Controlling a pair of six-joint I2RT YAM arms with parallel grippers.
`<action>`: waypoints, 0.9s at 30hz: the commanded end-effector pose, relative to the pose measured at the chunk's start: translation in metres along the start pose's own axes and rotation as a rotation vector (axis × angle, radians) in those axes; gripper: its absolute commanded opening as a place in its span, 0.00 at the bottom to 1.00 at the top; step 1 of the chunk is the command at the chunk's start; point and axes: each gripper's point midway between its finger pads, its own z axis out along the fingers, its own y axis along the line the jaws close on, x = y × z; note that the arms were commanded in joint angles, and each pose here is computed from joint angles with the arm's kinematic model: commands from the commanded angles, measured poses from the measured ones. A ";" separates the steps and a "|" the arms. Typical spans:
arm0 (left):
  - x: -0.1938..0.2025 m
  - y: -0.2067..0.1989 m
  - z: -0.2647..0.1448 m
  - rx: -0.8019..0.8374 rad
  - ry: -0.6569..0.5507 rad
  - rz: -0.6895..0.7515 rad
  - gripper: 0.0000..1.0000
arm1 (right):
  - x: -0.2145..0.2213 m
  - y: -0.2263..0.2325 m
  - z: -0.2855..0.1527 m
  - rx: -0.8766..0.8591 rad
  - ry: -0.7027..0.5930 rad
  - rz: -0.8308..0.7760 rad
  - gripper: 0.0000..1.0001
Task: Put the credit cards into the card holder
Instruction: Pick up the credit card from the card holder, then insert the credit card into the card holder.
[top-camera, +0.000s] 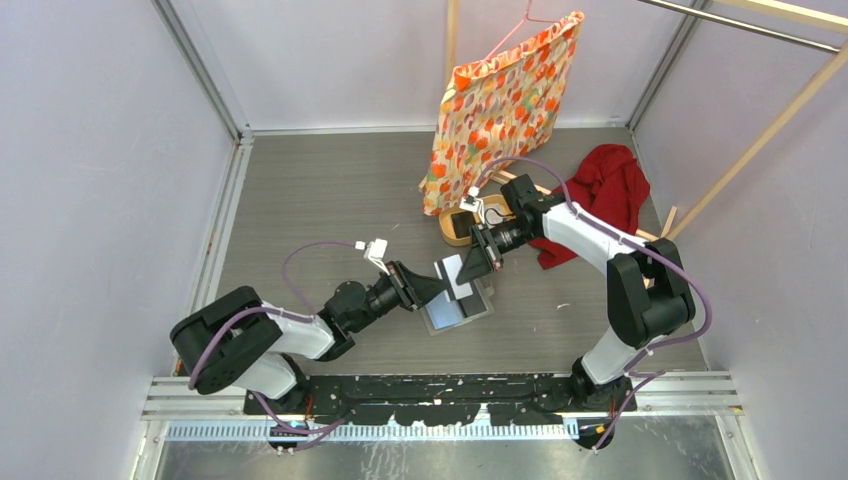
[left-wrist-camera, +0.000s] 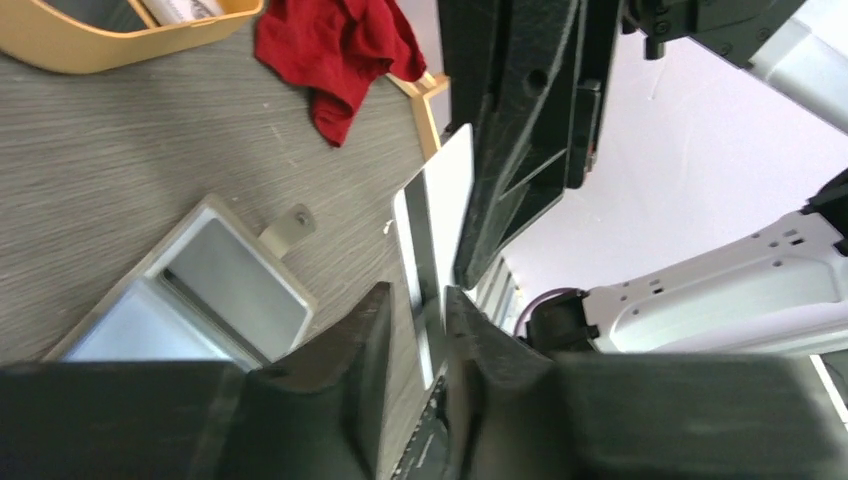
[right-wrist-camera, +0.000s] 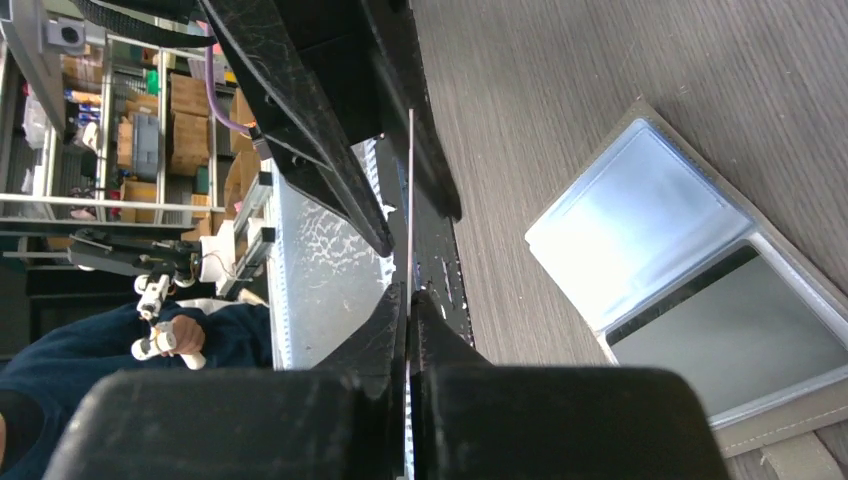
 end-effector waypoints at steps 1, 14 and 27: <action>-0.017 0.006 -0.012 -0.037 -0.083 -0.027 0.41 | -0.012 0.000 -0.005 0.040 -0.020 -0.073 0.01; -0.001 0.047 -0.041 -0.324 0.049 0.024 0.48 | 0.009 -0.104 -0.004 0.482 0.011 0.139 0.01; 0.039 0.065 0.001 -0.284 0.181 -0.052 0.29 | 0.016 -0.109 0.007 0.464 0.059 0.199 0.01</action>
